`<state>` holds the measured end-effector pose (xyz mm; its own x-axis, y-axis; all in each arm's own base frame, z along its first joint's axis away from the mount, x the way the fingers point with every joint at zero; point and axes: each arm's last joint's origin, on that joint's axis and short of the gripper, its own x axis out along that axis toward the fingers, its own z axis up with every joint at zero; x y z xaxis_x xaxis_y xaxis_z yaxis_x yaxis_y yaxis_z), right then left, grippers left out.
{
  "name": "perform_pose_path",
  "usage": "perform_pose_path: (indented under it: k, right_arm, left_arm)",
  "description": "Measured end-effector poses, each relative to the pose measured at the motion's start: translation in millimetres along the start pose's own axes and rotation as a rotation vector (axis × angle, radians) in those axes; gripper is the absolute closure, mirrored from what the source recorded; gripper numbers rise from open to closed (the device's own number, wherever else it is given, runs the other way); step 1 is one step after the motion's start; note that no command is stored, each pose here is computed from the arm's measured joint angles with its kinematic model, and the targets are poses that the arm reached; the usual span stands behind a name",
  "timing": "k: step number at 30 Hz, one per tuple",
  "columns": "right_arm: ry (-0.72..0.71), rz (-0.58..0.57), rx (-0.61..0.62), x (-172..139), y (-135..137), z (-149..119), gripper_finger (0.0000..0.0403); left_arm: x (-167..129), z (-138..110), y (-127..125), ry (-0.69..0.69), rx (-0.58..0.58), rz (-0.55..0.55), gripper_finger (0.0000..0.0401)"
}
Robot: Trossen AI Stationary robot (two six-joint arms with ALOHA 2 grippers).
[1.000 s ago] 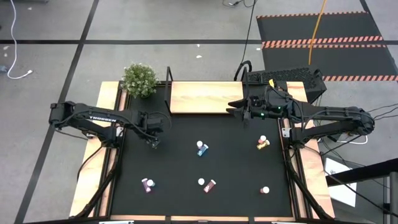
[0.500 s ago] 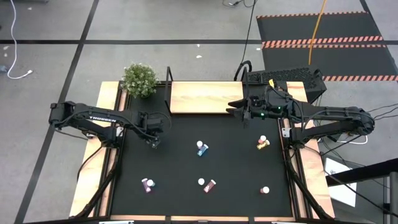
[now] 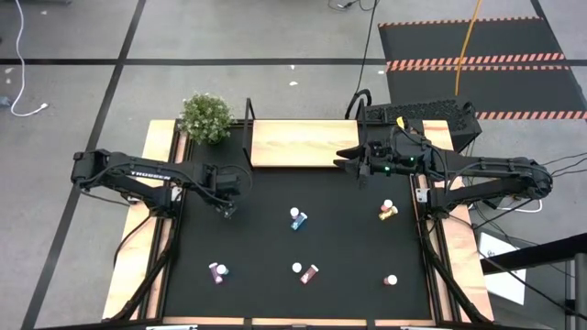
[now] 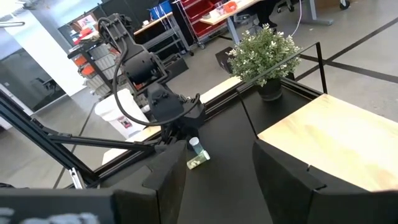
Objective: Pick and place medicine bottles onto shelf by color
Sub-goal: Put the top left blue pill bottle on the shelf
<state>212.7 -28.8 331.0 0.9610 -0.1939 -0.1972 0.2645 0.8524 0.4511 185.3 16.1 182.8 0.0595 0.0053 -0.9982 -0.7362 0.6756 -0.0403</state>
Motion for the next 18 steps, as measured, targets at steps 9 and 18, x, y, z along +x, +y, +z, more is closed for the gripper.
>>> perform_pose_path:
  k: [9, 18]
  right_arm:
    - [0.0, 0.0, -0.003, 0.0, 0.0, 0.0, 0.0225]
    - [0.0, -0.001, -0.003, 0.0, 0.0, 0.0, 0.0225]
  left_arm:
    - [-11.1, 5.6, -5.0, -0.027, 0.041, -0.024, 0.0163]
    - [-11.1, 3.9, -2.4, -0.019, 0.067, 0.015, 0.0193]
